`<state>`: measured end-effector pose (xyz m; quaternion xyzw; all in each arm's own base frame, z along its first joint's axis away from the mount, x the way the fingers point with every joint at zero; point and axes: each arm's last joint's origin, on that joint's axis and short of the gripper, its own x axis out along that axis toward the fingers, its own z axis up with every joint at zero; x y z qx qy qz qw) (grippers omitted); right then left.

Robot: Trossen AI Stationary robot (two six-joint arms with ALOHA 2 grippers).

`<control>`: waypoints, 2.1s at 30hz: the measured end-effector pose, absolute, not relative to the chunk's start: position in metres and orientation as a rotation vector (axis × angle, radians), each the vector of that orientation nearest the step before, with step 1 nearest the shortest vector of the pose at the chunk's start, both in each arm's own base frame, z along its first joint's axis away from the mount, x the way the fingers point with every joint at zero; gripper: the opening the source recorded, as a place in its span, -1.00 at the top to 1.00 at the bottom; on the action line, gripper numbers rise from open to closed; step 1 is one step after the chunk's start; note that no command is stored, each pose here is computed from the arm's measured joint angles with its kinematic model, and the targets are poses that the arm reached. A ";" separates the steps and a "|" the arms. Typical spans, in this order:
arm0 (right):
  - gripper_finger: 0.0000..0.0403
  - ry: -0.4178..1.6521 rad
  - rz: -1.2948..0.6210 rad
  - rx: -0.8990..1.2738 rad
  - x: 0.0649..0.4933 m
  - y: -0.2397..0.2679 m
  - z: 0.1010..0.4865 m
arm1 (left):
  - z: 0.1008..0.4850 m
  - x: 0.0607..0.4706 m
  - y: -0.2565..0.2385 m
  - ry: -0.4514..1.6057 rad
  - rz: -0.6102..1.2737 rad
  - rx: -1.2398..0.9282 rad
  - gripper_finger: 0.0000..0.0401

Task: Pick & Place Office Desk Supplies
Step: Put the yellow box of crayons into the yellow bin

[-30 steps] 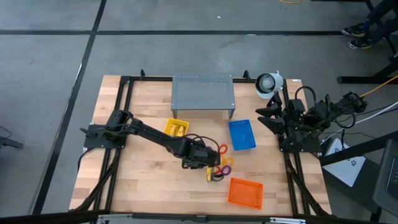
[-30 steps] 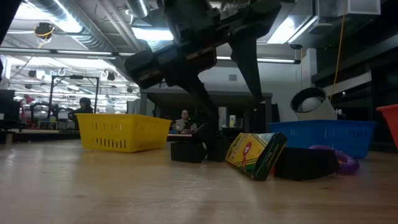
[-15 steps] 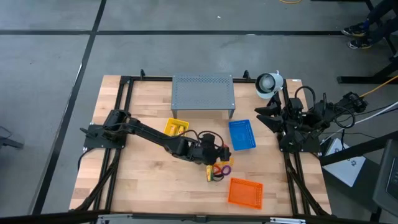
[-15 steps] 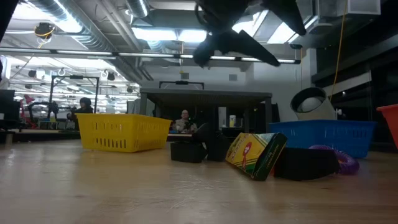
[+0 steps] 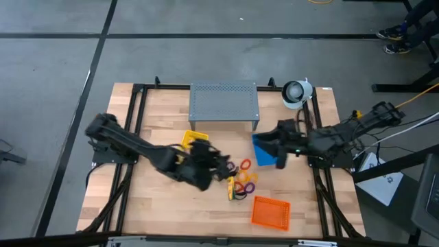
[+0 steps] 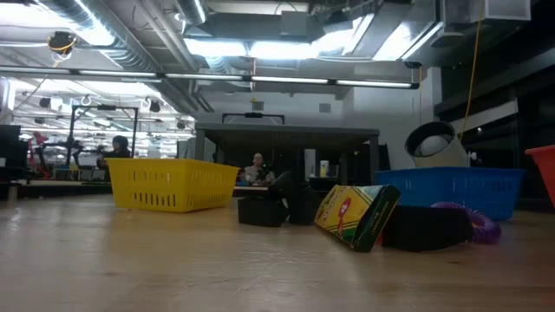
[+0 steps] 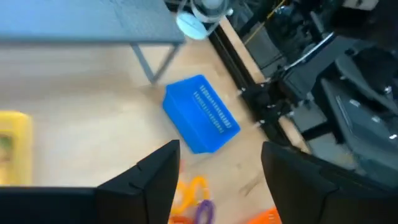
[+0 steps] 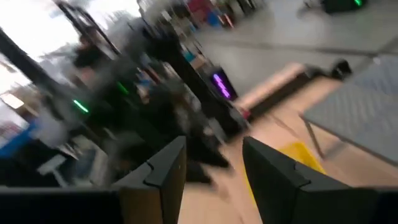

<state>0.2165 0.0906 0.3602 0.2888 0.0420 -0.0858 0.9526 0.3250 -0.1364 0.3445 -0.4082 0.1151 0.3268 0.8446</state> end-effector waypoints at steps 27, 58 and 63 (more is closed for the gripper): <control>0.21 0.831 -0.604 1.032 0.341 0.145 0.264 | 0.216 0.152 -0.118 0.057 -0.033 -1.124 0.24; 0.21 1.138 -0.671 1.115 0.375 0.166 0.164 | 0.203 0.144 -0.117 0.146 -0.055 -1.061 0.24; 0.21 1.138 -0.681 1.127 0.378 0.159 0.164 | 0.203 0.144 -0.117 0.143 -0.051 -1.064 0.24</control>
